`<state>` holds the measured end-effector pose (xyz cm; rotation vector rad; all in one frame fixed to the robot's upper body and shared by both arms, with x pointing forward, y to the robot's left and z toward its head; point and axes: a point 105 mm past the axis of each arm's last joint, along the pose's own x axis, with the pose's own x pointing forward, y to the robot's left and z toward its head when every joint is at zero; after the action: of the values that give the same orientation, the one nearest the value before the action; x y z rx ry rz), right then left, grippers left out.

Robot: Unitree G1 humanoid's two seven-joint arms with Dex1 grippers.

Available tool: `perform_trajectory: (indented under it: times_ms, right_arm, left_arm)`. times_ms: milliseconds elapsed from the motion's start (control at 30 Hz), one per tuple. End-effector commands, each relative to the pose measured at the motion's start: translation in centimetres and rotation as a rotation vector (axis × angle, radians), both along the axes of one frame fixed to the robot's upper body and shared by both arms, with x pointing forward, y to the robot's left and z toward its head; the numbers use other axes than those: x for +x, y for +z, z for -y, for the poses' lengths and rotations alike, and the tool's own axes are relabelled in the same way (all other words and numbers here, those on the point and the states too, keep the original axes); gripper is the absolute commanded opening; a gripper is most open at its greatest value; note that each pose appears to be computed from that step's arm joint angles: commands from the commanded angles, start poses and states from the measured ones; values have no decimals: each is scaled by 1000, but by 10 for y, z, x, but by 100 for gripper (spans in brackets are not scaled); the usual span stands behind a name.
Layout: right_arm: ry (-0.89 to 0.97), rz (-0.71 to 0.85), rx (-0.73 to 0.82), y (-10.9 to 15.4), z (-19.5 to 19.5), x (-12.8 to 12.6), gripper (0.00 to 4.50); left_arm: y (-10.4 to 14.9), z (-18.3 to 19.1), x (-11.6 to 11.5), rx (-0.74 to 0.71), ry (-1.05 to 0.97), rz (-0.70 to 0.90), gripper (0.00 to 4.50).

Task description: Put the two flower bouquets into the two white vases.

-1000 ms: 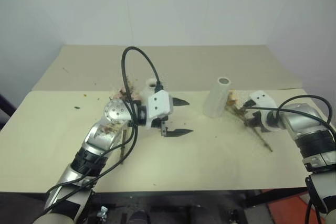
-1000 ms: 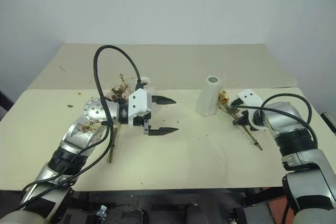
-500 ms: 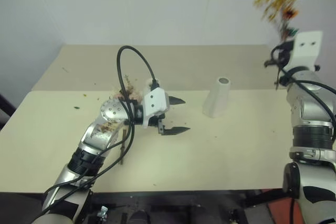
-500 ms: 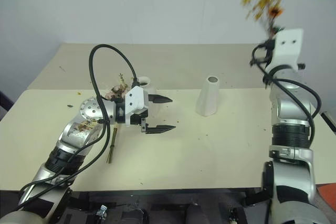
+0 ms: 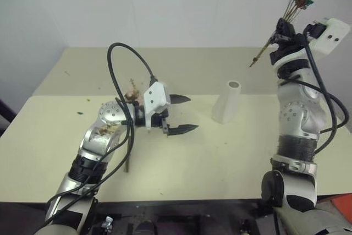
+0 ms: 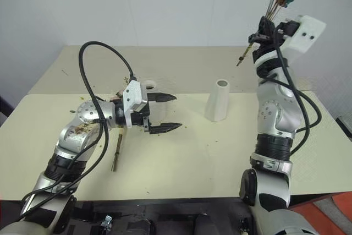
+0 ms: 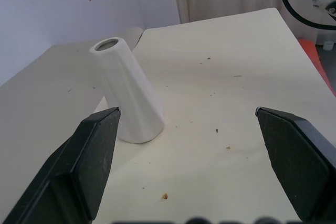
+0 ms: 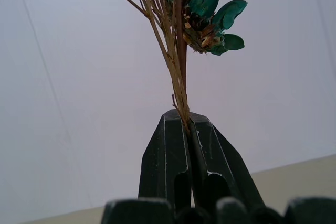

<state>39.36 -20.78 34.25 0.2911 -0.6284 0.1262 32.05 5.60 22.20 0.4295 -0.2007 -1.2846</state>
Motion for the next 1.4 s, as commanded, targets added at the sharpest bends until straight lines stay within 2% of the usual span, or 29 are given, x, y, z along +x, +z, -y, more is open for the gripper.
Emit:
perform_trajectory:
  times_ms: [33, 800, 1133, 1233, 1400]
  right_arm:
    - [22, 61, -43, 10, -9, -8, 4]
    - [66, -94, -132, -50, -39, 8, 4]
    - [69, -80, -178, -67, -47, 8, 4]
    - [80, -59, -181, -66, -50, 6, 79]
    - [95, -47, -207, -65, -54, 3, 250]
  left_arm:
    - [16, 1, -6, -18, -16, 55, 450]
    - [17, 1, -10, -7, 0, 58, 450]
    - [19, 0, -12, -15, 8, 58, 450]
    - [19, 0, -11, -15, 10, 57, 450]
    - [18, 0, -10, -11, 11, 59, 450]
